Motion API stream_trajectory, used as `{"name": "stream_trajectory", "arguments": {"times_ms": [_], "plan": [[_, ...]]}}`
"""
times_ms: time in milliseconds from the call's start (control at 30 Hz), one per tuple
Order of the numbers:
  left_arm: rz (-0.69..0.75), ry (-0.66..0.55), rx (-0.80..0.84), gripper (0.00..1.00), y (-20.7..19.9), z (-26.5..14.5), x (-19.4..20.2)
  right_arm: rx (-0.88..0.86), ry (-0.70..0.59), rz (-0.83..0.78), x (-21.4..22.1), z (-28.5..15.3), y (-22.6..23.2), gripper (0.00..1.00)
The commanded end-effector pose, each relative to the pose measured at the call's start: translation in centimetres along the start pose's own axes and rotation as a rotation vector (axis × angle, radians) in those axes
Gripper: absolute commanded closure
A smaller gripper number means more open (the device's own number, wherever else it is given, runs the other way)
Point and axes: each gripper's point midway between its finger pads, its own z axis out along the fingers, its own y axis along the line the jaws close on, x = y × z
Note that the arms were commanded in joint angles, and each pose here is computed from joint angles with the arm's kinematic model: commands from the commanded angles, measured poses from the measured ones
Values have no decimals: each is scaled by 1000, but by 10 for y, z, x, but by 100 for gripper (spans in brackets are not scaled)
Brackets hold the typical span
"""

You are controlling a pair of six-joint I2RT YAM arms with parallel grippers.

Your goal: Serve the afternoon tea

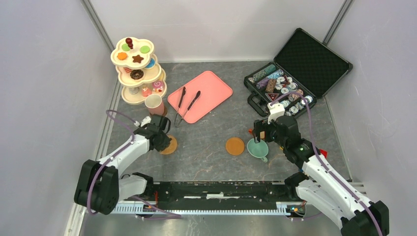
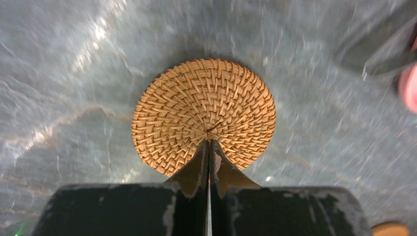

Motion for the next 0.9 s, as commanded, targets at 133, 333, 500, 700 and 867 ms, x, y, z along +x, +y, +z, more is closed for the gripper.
{"name": "stream_trajectory", "arguments": {"times_ms": [133, 333, 500, 700, 867], "plan": [[-205, -87, -129, 98, 44, 27, -54, 2, -25, -8, -9, 2, 1, 2], [-330, -122, -132, 98, 50, 37, -99, 6, -20, -8, -8, 4, 0, 2], [-401, -117, -143, 98, 54, 55, -131, 10, -20, -10, -10, 3, -1, 2], [-432, -122, -89, 98, 40, 75, -160, 12, -18, -10, -10, 3, -1, 2], [-432, -136, -99, 98, 35, 82, -174, 14, -12, -12, -10, 3, -1, 2]]}}
